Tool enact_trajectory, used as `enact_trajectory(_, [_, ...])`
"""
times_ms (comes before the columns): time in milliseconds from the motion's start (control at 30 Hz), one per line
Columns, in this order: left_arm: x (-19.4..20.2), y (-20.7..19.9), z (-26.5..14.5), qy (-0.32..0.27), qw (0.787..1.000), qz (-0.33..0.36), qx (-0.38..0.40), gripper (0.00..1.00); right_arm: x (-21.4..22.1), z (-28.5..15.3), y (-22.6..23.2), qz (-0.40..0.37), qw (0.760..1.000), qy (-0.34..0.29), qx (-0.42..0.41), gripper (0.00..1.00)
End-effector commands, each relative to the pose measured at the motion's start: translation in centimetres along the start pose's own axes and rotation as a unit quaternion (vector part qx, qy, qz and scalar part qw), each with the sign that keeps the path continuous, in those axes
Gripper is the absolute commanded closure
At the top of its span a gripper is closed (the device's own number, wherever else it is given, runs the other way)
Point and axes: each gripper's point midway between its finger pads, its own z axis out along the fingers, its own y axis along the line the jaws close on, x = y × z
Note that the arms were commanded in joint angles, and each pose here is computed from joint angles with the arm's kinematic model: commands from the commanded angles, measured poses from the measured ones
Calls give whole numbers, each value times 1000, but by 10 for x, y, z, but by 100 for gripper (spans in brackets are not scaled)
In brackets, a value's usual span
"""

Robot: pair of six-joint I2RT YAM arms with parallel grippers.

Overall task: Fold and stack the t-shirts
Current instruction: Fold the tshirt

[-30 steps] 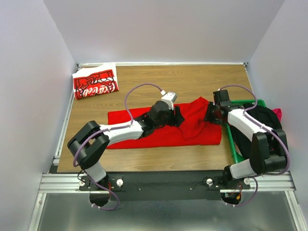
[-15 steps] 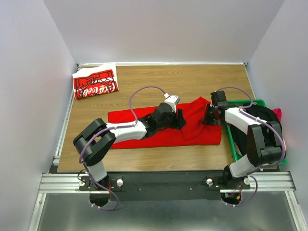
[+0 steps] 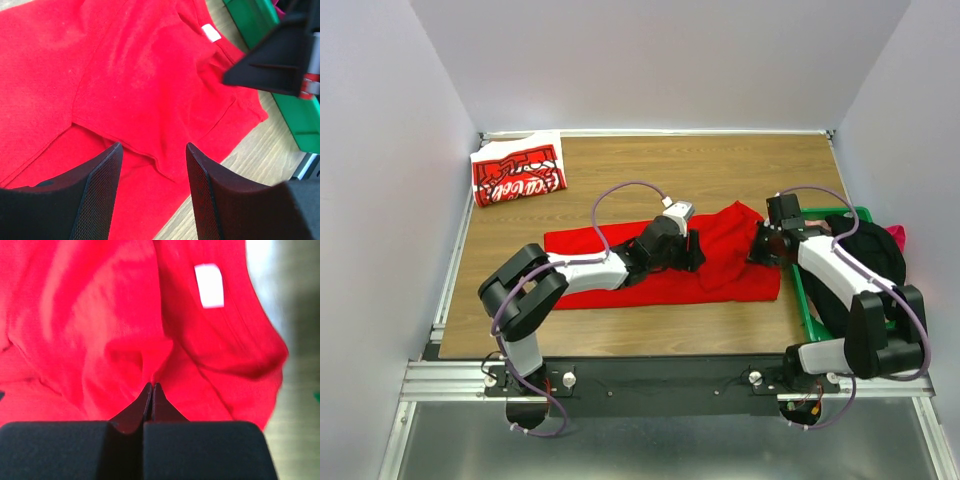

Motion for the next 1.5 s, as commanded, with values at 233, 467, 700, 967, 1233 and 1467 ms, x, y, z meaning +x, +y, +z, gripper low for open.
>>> enact_trajectory(233, [-1, -5, 6, 3, 1000, 21, 10, 39, 51, -25, -15, 57, 996, 61, 31, 99])
enact_trajectory(467, [-7, -9, 6, -1, 999, 36, 17, 39, 62, -31, -18, 69, 994, 65, 59, 99])
enact_trajectory(700, [17, -11, 3, 36, 998, 19, 41, 40, 57, -27, -26, 71, 992, 53, 90, 99])
enact_trajectory(967, [52, -15, 5, 76, 996, 0, 51, 46, 55, -24, -29, 65, 992, 48, 98, 99])
enact_trajectory(1233, [68, -20, 13, 98, 994, -3, 51, 47, 53, -24, -27, 60, 993, 45, 89, 99])
enact_trajectory(1467, [80, -24, 22, 119, 992, -5, 52, 47, 54, -25, -25, 57, 994, 46, 84, 99])
